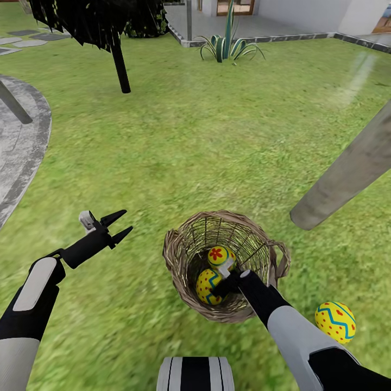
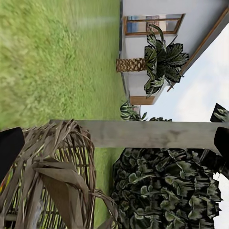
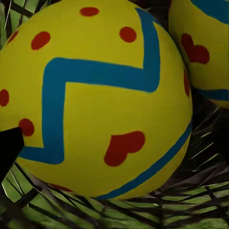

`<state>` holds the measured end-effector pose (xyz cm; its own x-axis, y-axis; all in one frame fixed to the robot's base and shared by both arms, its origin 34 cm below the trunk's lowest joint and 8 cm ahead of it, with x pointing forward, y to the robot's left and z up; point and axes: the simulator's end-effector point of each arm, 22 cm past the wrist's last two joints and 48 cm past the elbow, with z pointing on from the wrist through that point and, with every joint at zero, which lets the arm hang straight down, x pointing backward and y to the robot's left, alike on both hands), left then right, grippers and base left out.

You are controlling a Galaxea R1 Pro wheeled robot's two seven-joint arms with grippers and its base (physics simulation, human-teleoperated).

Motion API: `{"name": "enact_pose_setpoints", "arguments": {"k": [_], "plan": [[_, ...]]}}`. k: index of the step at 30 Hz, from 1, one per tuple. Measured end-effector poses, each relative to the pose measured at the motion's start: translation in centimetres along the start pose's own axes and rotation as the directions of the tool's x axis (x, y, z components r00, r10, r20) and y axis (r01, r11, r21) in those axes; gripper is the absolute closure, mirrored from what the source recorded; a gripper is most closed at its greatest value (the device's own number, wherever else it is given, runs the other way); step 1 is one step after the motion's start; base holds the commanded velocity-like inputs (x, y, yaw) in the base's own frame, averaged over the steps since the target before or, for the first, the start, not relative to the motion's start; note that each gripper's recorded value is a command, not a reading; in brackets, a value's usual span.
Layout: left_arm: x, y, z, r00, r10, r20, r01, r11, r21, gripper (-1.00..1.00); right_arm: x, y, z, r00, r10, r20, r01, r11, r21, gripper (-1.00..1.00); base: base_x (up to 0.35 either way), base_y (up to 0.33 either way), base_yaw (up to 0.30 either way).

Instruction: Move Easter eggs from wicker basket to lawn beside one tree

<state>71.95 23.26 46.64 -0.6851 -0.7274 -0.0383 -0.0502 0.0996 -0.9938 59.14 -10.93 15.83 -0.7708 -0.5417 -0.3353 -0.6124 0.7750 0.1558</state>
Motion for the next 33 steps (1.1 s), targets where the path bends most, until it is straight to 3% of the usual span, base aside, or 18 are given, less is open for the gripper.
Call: {"name": "enact_pose_setpoints", "arguments": {"k": [3,7,33], "plan": [[0.0,0.0,0.0,1.000,0.000,0.000,0.000,1.000,-0.001,-1.00,1.3,0.0,-0.1,0.998,0.026,-0.059,-0.026,1.000,0.003,-1.00,0.000,0.000,0.000],[0.0,0.0,0.0,1.000,0.000,0.000,0.000,1.000,-0.001,-1.00,1.6,0.0,-0.1,0.997,0.034,-0.074,-0.034,0.999,0.003,-1.00,0.000,0.000,0.000],[0.2,0.8,0.2,1.000,-0.011,-0.002,0.011,1.000,-0.007,-1.00,0.2,1.2,0.5,0.999,-0.001,-0.044,0.001,1.000,-0.012,-1.00,0.000,0.000,0.000]]}}
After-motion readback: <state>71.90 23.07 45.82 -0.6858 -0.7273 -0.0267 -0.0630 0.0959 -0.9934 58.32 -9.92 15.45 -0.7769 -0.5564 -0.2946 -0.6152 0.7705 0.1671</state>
